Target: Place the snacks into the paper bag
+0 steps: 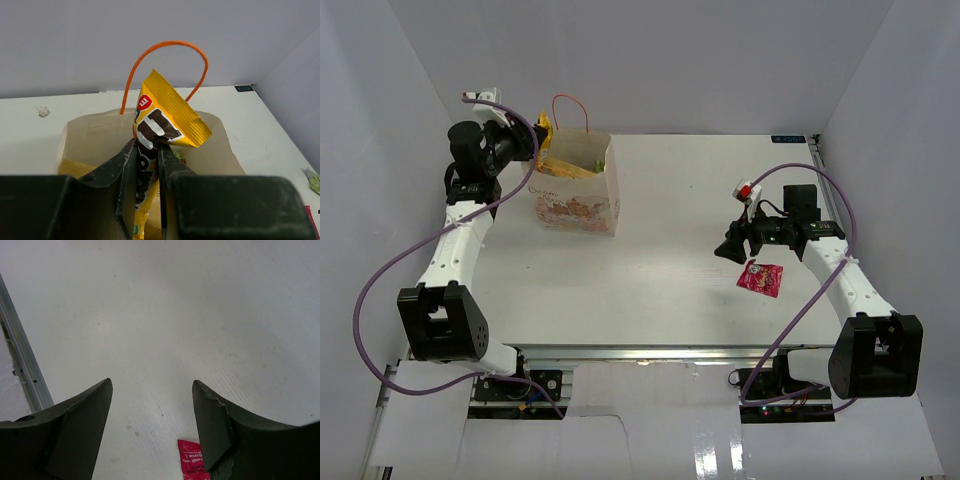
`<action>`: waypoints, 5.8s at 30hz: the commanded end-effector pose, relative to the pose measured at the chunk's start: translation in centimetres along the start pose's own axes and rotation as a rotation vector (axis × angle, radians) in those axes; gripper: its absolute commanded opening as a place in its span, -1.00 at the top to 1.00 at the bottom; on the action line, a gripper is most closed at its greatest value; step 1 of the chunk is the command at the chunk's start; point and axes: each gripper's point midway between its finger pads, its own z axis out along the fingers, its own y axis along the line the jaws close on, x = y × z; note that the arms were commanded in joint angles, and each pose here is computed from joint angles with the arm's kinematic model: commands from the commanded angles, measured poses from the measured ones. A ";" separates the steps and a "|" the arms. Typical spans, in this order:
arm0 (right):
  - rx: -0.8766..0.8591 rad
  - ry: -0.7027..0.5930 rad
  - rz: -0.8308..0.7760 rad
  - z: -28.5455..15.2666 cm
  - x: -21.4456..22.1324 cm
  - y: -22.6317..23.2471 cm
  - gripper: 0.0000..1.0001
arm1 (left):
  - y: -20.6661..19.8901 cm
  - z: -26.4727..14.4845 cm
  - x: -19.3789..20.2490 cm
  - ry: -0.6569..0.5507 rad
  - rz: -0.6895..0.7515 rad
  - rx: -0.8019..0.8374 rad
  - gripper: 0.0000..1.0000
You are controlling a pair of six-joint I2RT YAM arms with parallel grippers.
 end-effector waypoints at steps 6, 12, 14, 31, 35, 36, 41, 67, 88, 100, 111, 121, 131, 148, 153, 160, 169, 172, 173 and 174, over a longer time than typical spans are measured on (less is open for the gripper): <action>-0.004 -0.009 0.001 -0.1 0.1 0.2 -0.42 | 0.1 -0.8 1.5 -0.002 -0.013 0.007 0.54; -0.003 -0.005 0.005 -0.2 0.2 0.2 -0.42 | 0.8 -1.3 1.9 -0.006 -0.020 -0.035 0.17; -0.008 -0.002 0.009 -0.1 0.3 0.3 -0.42 | 0.9 -1.5 1.5 -0.016 -0.016 -0.041 0.06; -0.022 0.048 0.005 -0.6 1.2 0.9 -0.42 | -0.6 -3.0 -2.5 -0.079 0.035 -0.048 -0.21; -0.026 0.052 0.037 -0.6 1.0 0.9 -0.42 | -1.1 -3.8 -2.6 -0.086 0.045 -0.041 -0.20; -0.026 0.053 0.047 -0.6 0.9 0.9 -0.42 | -1.7 -4.2 -3.3 -0.101 0.052 -0.030 -0.20; -0.033 0.086 0.123 -0.5 0.5 0.5 -0.41 | -3.6 -6.1 -5.7 -0.132 0.097 -0.010 -0.23; 0.109 0.725 -0.238 -5.4 11.3 -6.0 -0.49 | -6.1 -23.9 12.8 0.053 -0.399 -0.268 -0.90; 0.010 0.797 -0.162 -1.5 17.2 -9.7 -0.28 | -6.7 -23.5 16.6 0.142 -0.522 -0.224 -0.93; -0.093 0.536 -0.038 0.2 12.7 -4.8 0.78 | -6.2 -22.6 18.7 0.183 -0.580 -0.218 -0.93; -0.063 0.138 -0.263 4.3 -9.9 -1.2 0.85 | -6.3 -21.8 19.4 0.210 -0.621 -0.190 -0.93; 0.239 -0.244 -0.418 11.0 -32.3 2.6 0.85 | -7.1 -22.2 19.4 0.203 -0.659 -0.161 -0.92; 0.478 -0.584 -0.449 14.3 -39.8 4.1 0.85 | -7.7 -22.5 18.8 0.193 -0.662 -0.148 -0.93; 0.509 -0.505 -0.512 19.5 -35.5 2.6 0.40 | -7.6 -22.3 18.4 0.181 -0.642 -0.138 -0.94; 0.504 -0.485 -0.531 19.6 -34.8 2.9 0.12 | -7.7 -22.2 18.2 0.177 -0.636 -0.128 -0.94; 0.449 -0.506 -0.511 15.5 -36.5 4.2 0.00 | -8.1 -22.4 17.8 0.176 -0.618 -0.111 -0.94; 0.278 -0.212 -0.397 6.9 -23.8 1.4 -0.10 | -8.5 -22.6 17.4 0.170 -0.595 -0.089 -0.95; 0.367 -0.098 -0.261 2.3 -16.7 -4.0 -0.12 | -8.6 -22.3 17.7 0.185 -0.592 -0.073 -0.95; 0.385 -0.038 -0.215 0.9 -14.1 -4.9 -0.18 | -8.5 -22.2 17.9 0.190 -0.596 -0.073 -0.95; 0.397 0.041 -0.155 0.4 -10.3 -6.3 -0.25 | -8.6 -22.1 18.0 0.194 -0.599 -0.068 -0.95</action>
